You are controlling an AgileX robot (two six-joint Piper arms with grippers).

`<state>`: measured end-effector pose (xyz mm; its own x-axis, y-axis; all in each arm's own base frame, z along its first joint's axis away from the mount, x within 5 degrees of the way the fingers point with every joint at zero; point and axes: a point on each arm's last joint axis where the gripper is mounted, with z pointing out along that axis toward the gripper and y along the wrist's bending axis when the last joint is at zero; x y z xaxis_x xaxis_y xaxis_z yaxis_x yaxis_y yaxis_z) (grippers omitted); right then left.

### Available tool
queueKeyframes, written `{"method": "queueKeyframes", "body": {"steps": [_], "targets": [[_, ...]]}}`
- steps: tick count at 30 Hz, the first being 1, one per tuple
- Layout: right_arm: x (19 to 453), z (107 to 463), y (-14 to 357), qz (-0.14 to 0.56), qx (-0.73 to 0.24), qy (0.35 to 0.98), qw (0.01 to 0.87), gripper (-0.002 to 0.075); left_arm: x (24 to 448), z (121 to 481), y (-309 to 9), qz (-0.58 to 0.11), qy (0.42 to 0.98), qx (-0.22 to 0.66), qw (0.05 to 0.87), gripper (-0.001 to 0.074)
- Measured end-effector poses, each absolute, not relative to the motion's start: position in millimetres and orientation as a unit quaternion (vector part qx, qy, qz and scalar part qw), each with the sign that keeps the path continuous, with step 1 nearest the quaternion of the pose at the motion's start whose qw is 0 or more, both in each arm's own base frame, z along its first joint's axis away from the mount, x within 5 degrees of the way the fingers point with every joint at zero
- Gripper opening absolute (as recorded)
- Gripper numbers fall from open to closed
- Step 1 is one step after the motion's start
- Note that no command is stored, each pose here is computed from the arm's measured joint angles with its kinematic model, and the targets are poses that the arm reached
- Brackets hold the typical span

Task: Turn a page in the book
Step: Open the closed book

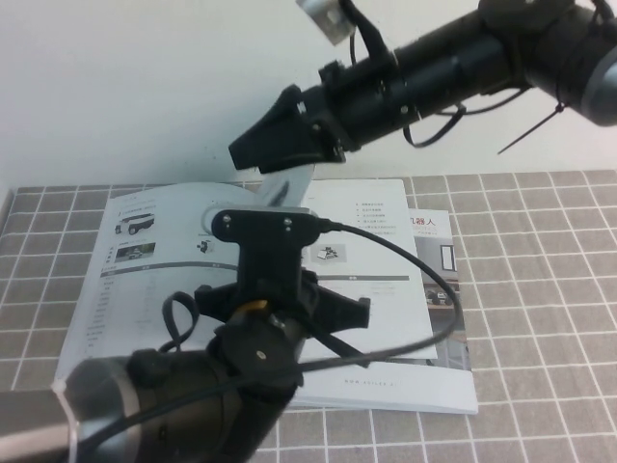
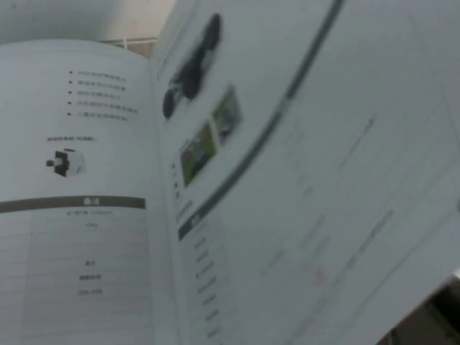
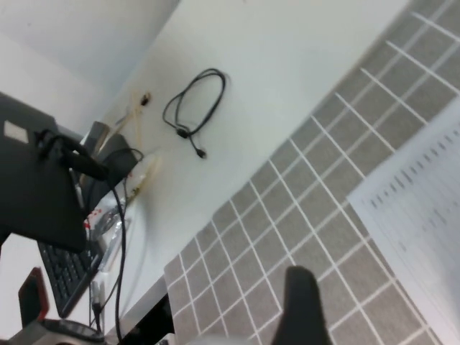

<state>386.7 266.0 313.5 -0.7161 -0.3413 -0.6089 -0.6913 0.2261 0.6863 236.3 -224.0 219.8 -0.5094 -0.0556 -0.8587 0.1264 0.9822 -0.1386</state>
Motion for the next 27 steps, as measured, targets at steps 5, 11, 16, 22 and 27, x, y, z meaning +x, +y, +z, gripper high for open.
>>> {"method": "queueKeyframes", "body": {"steps": [5,11,16,22,27], "targets": [[385.1,338.5,266.2,0.526,-0.364,0.744,0.192,0.0472,257.5,216.7,-202.2,-0.095,0.874,-0.014,0.477,-0.0001],[383.6,356.3,265.7,0.525,-0.379,0.731,0.216,0.0472,283.0,210.2,-166.5,-0.117,0.891,-0.083,0.432,-0.0001],[383.2,354.2,259.3,0.465,-0.404,0.756,0.222,0.0470,286.2,207.2,-158.3,-0.110,0.897,-0.095,0.417,-0.0001],[400.4,315.4,240.5,0.291,-0.404,0.848,0.184,0.0354,285.8,206.8,-158.3,-0.096,0.901,-0.066,0.418,-0.0001],[419.8,262.1,238.3,0.231,-0.384,0.884,0.130,0.0134,286.8,207.3,-153.6,-0.063,0.900,-0.055,0.427,-0.0001]]}}
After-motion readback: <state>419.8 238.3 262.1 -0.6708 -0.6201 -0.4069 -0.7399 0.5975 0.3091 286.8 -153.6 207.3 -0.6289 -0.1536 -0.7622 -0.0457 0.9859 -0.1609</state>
